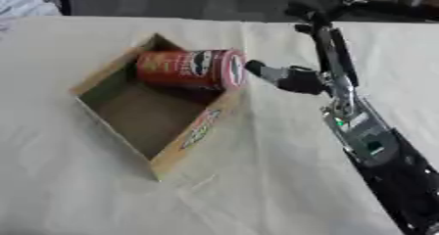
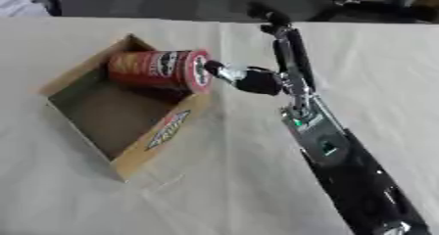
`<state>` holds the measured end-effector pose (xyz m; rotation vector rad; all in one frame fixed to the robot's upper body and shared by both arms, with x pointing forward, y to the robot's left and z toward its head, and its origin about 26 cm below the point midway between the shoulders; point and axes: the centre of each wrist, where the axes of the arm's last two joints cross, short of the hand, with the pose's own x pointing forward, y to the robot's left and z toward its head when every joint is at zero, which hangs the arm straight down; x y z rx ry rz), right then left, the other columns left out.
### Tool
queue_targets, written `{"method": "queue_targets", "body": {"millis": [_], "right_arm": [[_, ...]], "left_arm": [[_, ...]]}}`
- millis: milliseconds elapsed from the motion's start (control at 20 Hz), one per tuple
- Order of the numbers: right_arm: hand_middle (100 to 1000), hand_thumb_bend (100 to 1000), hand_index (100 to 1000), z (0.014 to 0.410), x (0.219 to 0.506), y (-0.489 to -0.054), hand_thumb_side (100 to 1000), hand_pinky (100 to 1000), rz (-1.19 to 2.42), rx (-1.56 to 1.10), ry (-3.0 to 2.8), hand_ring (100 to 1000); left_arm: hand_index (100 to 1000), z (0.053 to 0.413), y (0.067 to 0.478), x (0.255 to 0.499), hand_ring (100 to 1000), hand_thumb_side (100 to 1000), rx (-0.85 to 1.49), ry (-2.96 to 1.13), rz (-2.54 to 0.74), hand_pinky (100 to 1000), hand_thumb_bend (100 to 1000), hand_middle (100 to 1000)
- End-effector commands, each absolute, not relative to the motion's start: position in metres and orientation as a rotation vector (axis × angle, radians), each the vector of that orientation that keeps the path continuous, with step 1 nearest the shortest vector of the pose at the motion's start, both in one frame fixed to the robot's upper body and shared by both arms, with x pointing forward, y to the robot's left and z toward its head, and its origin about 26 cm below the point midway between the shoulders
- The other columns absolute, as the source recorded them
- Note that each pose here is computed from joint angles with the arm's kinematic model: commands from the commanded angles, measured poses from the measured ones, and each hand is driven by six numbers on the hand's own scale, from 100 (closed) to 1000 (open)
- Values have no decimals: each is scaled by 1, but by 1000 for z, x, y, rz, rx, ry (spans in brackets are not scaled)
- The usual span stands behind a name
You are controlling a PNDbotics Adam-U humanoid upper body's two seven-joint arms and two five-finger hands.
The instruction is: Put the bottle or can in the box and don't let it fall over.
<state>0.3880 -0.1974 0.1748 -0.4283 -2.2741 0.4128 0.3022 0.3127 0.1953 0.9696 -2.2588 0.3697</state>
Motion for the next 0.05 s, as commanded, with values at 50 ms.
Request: {"method": "queue_targets", "body": {"millis": [50], "right_arm": [[765,696,886,199,376,-219,357,832,314,-468,-2330,900]], "left_arm": [[670,203,320,300,968,587,1015,-2277,344,629,437,700]]}}
